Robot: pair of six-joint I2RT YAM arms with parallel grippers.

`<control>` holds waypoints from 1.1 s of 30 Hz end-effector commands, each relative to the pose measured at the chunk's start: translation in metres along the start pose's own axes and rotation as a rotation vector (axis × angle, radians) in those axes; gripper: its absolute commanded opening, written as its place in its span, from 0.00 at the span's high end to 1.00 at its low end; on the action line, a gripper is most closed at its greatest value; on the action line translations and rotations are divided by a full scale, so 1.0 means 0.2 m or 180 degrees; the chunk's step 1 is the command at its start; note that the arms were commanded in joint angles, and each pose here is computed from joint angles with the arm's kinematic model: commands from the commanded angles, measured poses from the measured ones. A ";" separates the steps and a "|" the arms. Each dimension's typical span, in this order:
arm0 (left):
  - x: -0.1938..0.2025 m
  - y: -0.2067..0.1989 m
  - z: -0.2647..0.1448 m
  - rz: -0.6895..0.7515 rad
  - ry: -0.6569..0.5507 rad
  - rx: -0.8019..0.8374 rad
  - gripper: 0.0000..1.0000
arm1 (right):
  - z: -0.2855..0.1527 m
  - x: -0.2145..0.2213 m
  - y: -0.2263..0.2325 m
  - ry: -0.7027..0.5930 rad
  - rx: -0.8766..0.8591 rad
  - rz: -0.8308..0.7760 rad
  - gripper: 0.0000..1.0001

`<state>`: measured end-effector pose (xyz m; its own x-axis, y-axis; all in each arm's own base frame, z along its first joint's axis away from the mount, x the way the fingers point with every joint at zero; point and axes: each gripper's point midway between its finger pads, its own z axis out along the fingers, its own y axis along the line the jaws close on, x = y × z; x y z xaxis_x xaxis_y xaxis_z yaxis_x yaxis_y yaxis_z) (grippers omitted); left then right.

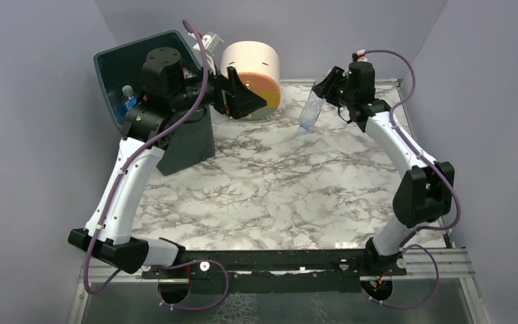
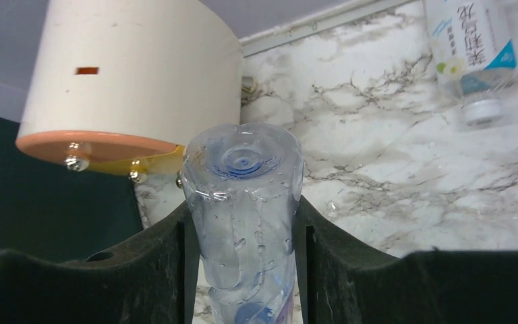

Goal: Put the plastic bottles in the bin
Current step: Pick up the plastic bottle at the center of the board.

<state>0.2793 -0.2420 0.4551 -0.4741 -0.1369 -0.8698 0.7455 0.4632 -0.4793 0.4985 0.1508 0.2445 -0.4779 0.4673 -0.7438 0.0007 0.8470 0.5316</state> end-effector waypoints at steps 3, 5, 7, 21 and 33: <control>0.04 -0.03 0.09 0.0152 0.0052 0.0064 0.01 | -0.28 -0.27 0.17 -0.0668 -0.0314 -0.0615 0.67; 0.05 -0.05 0.12 0.0216 0.0052 0.0114 0.01 | -0.38 -0.34 0.23 -0.0836 -0.0417 -0.0757 0.66; 0.06 -0.07 0.15 0.0297 0.0056 0.0162 0.01 | -0.47 -0.38 0.28 -0.0968 -0.0539 -0.0902 0.66; 0.16 -0.18 0.34 0.1180 -0.0026 0.0484 0.01 | -1.00 -0.49 0.62 -0.1337 -0.1425 -0.1375 0.65; 0.17 -0.25 0.42 0.1267 -0.0369 0.0722 0.01 | -1.22 -0.46 0.83 -0.1149 -0.2089 -0.1358 0.64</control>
<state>0.2658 -0.3391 0.4179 -0.1719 -0.0079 -0.9851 0.9390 0.3011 -0.1663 0.3508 0.1698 0.4829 0.0066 0.2794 -0.9601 -0.5827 0.7814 0.2234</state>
